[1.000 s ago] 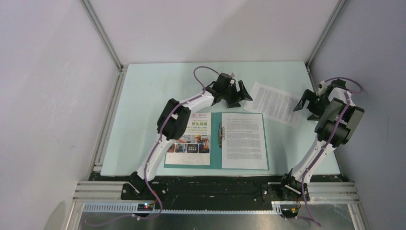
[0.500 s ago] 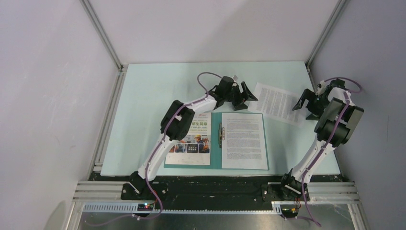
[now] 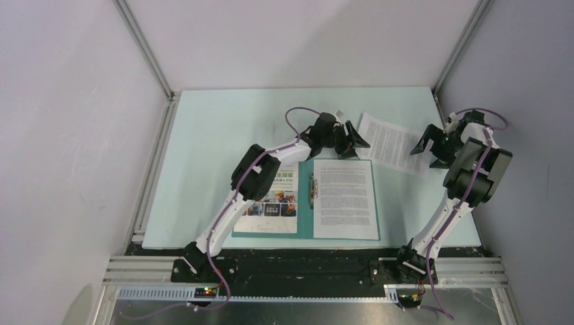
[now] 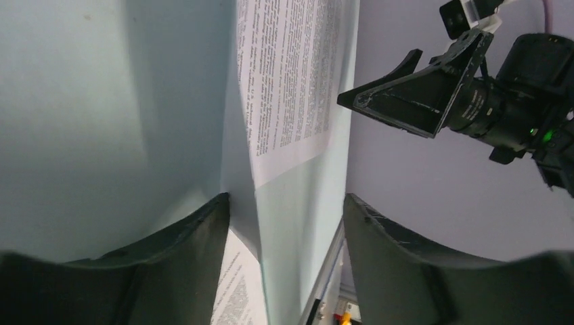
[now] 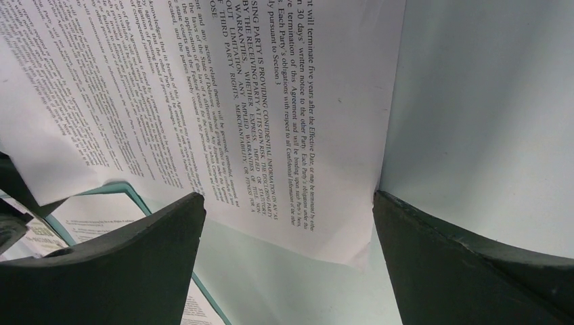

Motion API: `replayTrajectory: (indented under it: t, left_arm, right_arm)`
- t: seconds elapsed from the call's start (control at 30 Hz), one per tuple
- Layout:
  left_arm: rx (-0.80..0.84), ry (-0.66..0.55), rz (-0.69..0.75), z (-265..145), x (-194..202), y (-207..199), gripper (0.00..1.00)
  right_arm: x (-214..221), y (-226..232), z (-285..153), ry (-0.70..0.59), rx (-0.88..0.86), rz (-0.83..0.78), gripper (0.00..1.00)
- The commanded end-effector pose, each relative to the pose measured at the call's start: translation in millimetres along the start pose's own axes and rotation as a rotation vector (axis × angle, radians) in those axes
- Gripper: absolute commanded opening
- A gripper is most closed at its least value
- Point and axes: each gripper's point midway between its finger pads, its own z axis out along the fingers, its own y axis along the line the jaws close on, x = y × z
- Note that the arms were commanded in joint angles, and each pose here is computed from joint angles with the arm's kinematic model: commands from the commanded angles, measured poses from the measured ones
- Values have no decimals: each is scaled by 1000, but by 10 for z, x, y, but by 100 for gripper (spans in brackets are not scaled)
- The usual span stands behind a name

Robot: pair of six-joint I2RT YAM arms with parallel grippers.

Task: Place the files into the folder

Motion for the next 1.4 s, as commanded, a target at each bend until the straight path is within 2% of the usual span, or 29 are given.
replayTrajectory:
  t: [0.0, 0.07, 0.13, 0.3, 0.4, 0.6, 0.73, 0.77, 0.83, 1.0, 1.23, 1.37]
  left_arm:
    - [-3, -28, 45, 46, 31, -116, 60]
    - [-10, -45, 60, -17, -49, -157, 43]
    - [-18, -67, 75, -108, -157, -204, 35]
    - [-53, -177, 98, -396, -618, -278, 28]
    - [-61, -225, 123, -505, -854, -310, 33]
    - [-52, -239, 123, -524, -908, -377, 32]
    - [-80, -236, 100, -412, -854, -229, 41]
    - [-111, -232, 80, -410, -830, -142, 47]
    - [-171, -229, 36, -398, -765, 16, 52]
    - [-229, -211, 3, -335, -628, 221, 58]
    - [-199, -168, -3, -119, -443, 302, 59]
    - [-184, -177, -4, -43, -464, 351, 52]
  right_arm:
    - [107, 21, 147, 42, -16, 11, 99]
    - [9, 60, 43, 10, -14, 6, 99]
    - [-77, 126, -86, -21, -21, 6, 99]
    - [-124, 310, -376, -61, -44, -10, 99]
    - [-10, 358, -509, -64, -35, -18, 100]
    - [10, 427, -640, -72, -23, -44, 99]
    - [-6, 448, -667, -88, -8, -71, 99]
    - [4, 430, -654, -86, -2, -64, 99]
    - [-3, 382, -617, -87, 7, -49, 99]
    - [-81, 215, -509, -89, 27, -23, 99]
    - [-223, 21, -332, -90, 64, -26, 99]
    - [-257, 23, -291, -82, 57, -24, 100]
